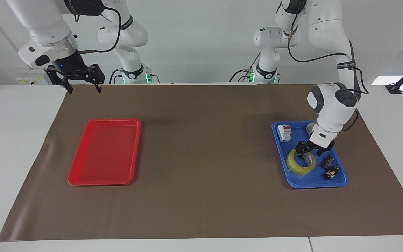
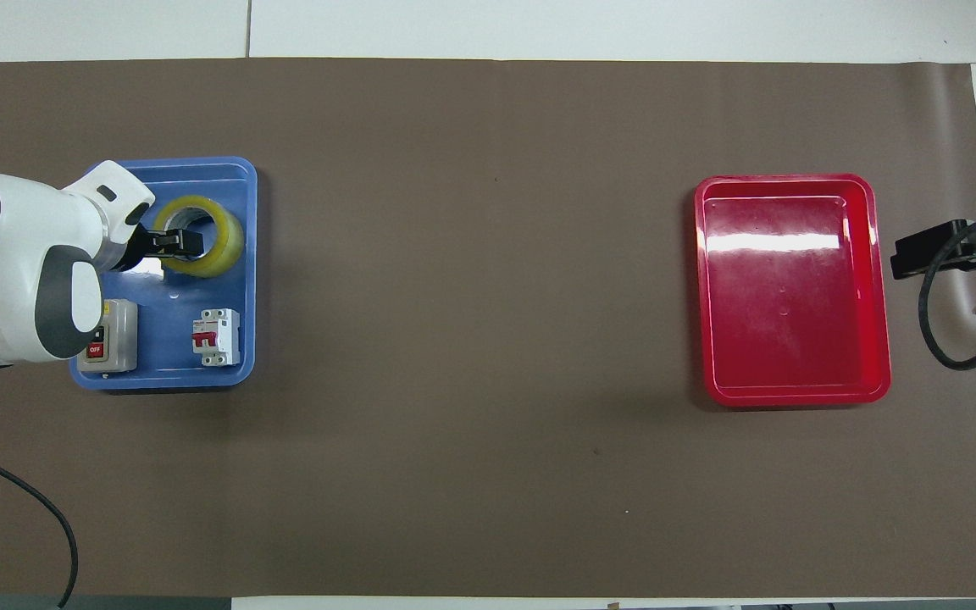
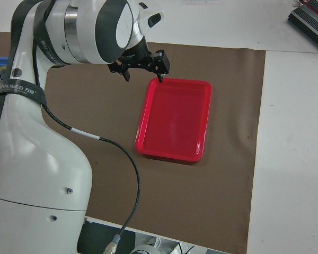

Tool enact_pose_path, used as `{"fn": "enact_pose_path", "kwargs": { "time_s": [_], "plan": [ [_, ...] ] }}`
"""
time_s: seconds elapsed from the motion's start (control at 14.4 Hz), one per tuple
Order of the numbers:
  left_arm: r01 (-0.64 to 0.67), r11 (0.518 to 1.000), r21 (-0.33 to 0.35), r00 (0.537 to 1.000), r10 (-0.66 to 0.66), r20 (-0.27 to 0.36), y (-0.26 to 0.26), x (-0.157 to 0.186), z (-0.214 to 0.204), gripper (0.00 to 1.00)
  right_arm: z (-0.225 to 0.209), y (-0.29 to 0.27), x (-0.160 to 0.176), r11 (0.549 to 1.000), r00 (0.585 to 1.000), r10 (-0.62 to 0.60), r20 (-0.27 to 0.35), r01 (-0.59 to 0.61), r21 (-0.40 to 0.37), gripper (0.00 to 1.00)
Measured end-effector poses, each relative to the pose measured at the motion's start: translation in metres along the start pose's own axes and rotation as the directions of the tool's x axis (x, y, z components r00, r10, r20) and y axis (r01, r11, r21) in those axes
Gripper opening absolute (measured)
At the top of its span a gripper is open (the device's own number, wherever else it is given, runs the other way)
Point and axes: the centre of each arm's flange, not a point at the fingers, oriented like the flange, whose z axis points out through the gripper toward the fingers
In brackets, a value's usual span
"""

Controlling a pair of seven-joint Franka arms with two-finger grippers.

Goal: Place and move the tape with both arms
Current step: 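Reach the left gripper into the blue tray and grasp the yellow tape, then carry the yellow tape with the left gripper toward the table center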

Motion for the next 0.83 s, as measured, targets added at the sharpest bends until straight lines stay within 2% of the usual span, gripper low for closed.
{"fn": "enact_pose_path", "kwargs": {
  "time_s": [0.07, 0.14, 0.42, 0.48, 0.83],
  "plan": [
    [0.003, 1.000, 0.000, 1.000, -0.003, 0.001, 0.000, 0.000, 0.002, 0.84, 0.000, 0.000, 0.000, 1.000, 1.000, 0.000, 0.000, 0.000, 0.000, 1.00],
    [0.006, 1.000, 0.000, 1.000, -0.006, 0.001, 0.000, 0.000, 0.002, 0.78, 0.000, 0.000, 0.000, 1.000, 1.000, 0.000, 0.000, 0.000, 0.000, 1.00],
    [0.027, 1.000, 0.002, 1.000, -0.027, -0.003, -0.006, 0.002, 0.000, 0.26, 0.000, 0.000, 0.000, 1.000, 1.000, 0.000, 0.000, 0.000, 0.000, 1.00],
    [0.035, 0.999, 0.003, 0.999, -0.035, 0.000, -0.011, 0.003, -0.003, 0.22, 0.000, 0.000, 0.000, 1.000, 1.000, 0.000, 0.000, 0.000, 0.000, 1.00],
    [0.059, 0.998, 0.008, 0.997, -0.059, 0.057, -0.025, 0.013, -0.048, 0.22, 0.000, 0.000, 0.000, 1.000, 1.000, 0.000, 0.000, 0.000, 0.000, 1.00]
  ]
}}
